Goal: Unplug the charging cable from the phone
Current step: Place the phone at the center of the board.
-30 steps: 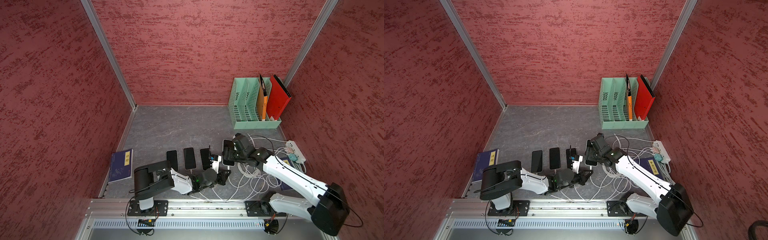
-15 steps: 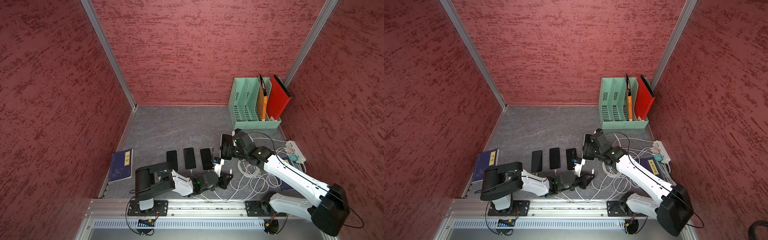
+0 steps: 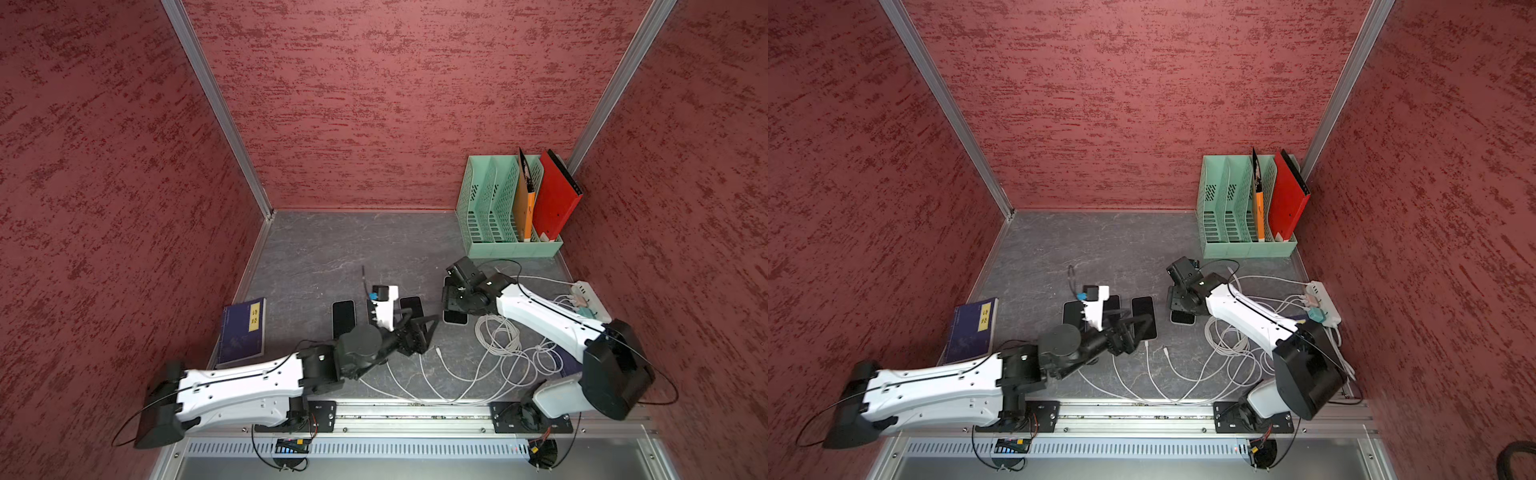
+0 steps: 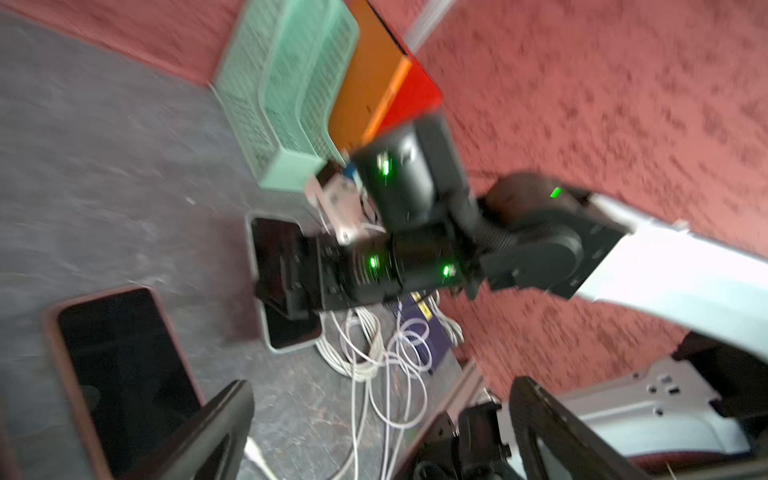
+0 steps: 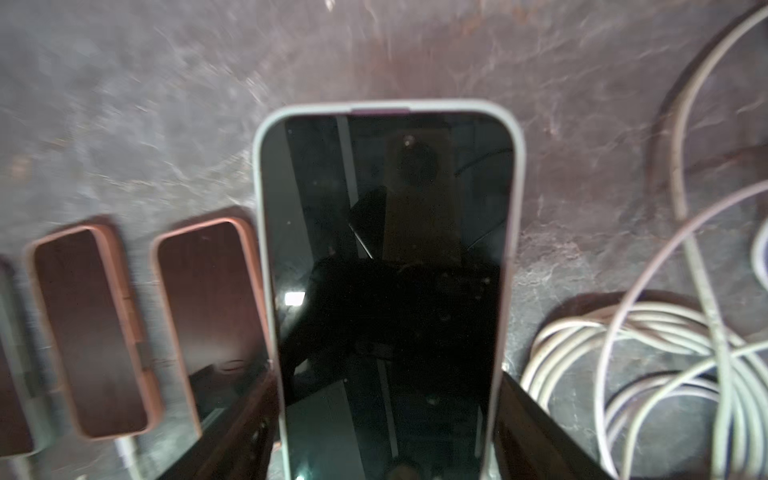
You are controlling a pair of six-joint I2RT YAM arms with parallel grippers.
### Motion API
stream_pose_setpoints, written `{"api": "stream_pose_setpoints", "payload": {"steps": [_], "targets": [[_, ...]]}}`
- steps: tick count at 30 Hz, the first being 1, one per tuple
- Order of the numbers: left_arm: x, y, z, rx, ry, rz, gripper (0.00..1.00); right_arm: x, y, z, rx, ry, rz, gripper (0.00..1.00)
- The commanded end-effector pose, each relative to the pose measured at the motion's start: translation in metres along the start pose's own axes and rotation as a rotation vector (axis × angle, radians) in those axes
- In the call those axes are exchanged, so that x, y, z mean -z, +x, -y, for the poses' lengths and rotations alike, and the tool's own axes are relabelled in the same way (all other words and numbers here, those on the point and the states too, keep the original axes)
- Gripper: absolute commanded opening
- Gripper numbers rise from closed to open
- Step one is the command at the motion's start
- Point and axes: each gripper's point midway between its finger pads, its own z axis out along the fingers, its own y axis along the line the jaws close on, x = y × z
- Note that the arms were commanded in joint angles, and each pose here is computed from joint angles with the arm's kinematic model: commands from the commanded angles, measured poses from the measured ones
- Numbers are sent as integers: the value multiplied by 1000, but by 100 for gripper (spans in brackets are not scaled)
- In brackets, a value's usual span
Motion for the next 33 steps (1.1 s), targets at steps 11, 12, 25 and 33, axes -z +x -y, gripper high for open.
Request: {"api": "stream_pose_setpoints", "payload": {"steps": [11,12,25,33], "targets": [[20,24,-115,52,-204,-122,100,-38,27,-4,40,-43,-107,19],[17,25,-114,42,-204,-131,100,-38,27,-7,40,-52,-113,33],[2,39,-118,-64,-309,-224,100,-41,26,-10,63,-19,-139,99],[-5,35,-117,-40,-277,-181,100,6,10,-12,95,53,25,98]]}}
